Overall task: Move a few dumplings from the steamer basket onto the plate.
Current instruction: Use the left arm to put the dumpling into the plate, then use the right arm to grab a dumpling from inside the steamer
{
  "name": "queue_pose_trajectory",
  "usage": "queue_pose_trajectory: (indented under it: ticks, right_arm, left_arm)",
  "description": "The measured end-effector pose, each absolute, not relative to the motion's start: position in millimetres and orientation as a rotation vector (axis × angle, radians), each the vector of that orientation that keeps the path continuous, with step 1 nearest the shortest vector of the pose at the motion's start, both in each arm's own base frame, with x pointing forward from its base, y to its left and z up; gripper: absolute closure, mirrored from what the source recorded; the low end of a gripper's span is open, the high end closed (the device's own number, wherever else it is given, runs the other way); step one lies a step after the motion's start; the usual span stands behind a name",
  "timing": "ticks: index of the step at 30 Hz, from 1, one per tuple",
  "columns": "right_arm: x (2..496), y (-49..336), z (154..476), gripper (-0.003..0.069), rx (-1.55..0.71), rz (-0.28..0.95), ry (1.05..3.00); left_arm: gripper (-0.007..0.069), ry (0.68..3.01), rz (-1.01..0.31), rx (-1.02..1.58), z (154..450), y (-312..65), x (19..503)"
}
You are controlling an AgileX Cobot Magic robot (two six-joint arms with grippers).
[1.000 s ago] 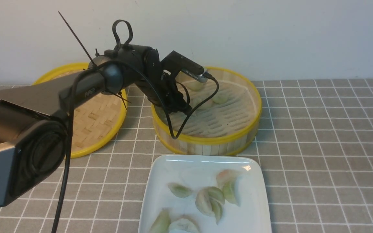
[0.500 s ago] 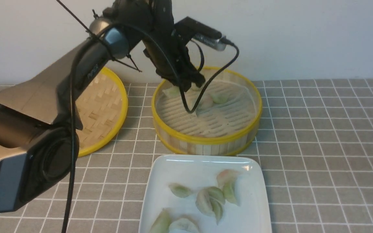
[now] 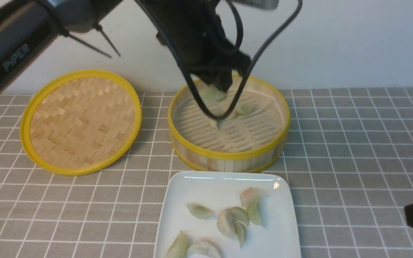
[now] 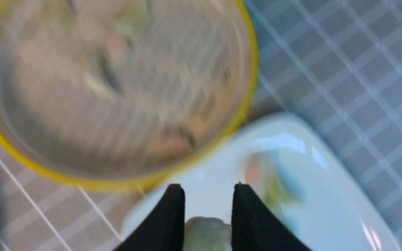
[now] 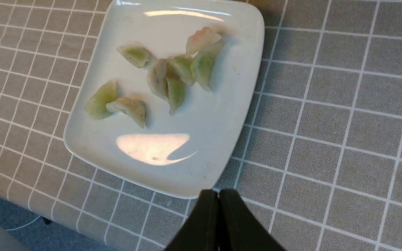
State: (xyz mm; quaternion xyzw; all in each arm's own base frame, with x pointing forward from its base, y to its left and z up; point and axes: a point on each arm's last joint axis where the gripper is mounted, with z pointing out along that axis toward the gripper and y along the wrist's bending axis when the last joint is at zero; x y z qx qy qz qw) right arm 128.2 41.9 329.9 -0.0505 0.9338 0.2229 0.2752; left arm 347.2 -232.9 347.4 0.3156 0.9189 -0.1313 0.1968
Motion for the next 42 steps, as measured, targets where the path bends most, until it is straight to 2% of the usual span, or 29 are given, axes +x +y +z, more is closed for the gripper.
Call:
queue_pose_trajectory:
  ticks: [8, 15, 18, 21, 23, 24, 26, 30, 32, 34, 36, 37, 40, 42]
  right_arm:
    - [129.2, 41.9, 330.6, 0.0673, -0.166, 0.587, 2.49]
    - [131.7, 42.7, 332.8, 0.0673, -0.191, 0.586, 2.446]
    - [134.0, 42.1, 334.2, 0.0673, -0.189, 0.572, 2.418]
    - [138.4, 41.0, 340.0, 0.0673, -0.175, 0.551, 2.364]
    - [140.8, 40.6, 344.0, 0.0673, -0.171, 0.542, 2.339]
    - [146.5, 40.2, 353.6, 0.0673, -0.17, 0.531, 2.293]
    - [151.7, 40.4, 360.9, 0.0673, -0.185, 0.523, 2.269]
    - [181.6, 45.0, 384.5, 0.0673, -0.254, 0.554, 2.209]
    - [215.2, 49.5, 394.1, 0.0673, -0.286, 0.607, 2.205]
    - [244.8, 52.4, 393.0, 0.0673, -0.317, 0.639, 2.238]
    - [272.6, 57.6, 393.3, 0.0673, -0.37, 0.665, 2.264]
    - [275.3, 58.3, 393.3, 0.0673, -0.376, 0.667, 2.265]
    - [317.4, 76.4, 393.0, 0.0672, -0.483, 0.668, 2.279]
    - [338.3, 89.0, 387.8, 0.0672, -0.546, 0.651, 2.284]
  left_arm:
    - [0.0473, 2.813, -0.31, 1.038, 265.5, -249.5, 326.1]
    - [0.0461, 2.881, -0.278, 1.098, 220.6, -257.5, 337.7]
    - [0.0392, 2.894, -0.273, 1.106, 213.5, -258.5, 339.1]
    - [0.0261, 2.888, -0.271, 1.103, 212.6, -258.8, 339.9]
    - [0.0223, 2.885, -0.272, 1.102, 212.6, -259.0, 340.1]
    - [0.0173, 2.881, -0.271, 1.101, 214.4, -259.3, 340.7]
    - [0.0161, 2.875, -0.27, 1.089, 218.3, -259.9, 342.2]
    - [0.0238, 2.79, -0.191, 1.028, 244.5, -259.6, 353.2]
    - [0.04, 2.744, -0.102, 0.935, 269.7, -247.9, 354.6]
    - [0.0539, 2.693, -0.087, 0.877, 297.7, -235.1, 348.4]
    - [0.0601, 2.649, -0.098, 0.82, 327.0, -216.1, 335.4]
    - [0.0604, 2.646, -0.099, 0.811, 329.9, -213.2, 334.1]
    - [0.063, 2.614, -0.138, 0.729, 364.1, -177.2, 297.5]
    - [0.063, 2.61, -0.149, 0.71, 372.0, -163.5, 280.1]
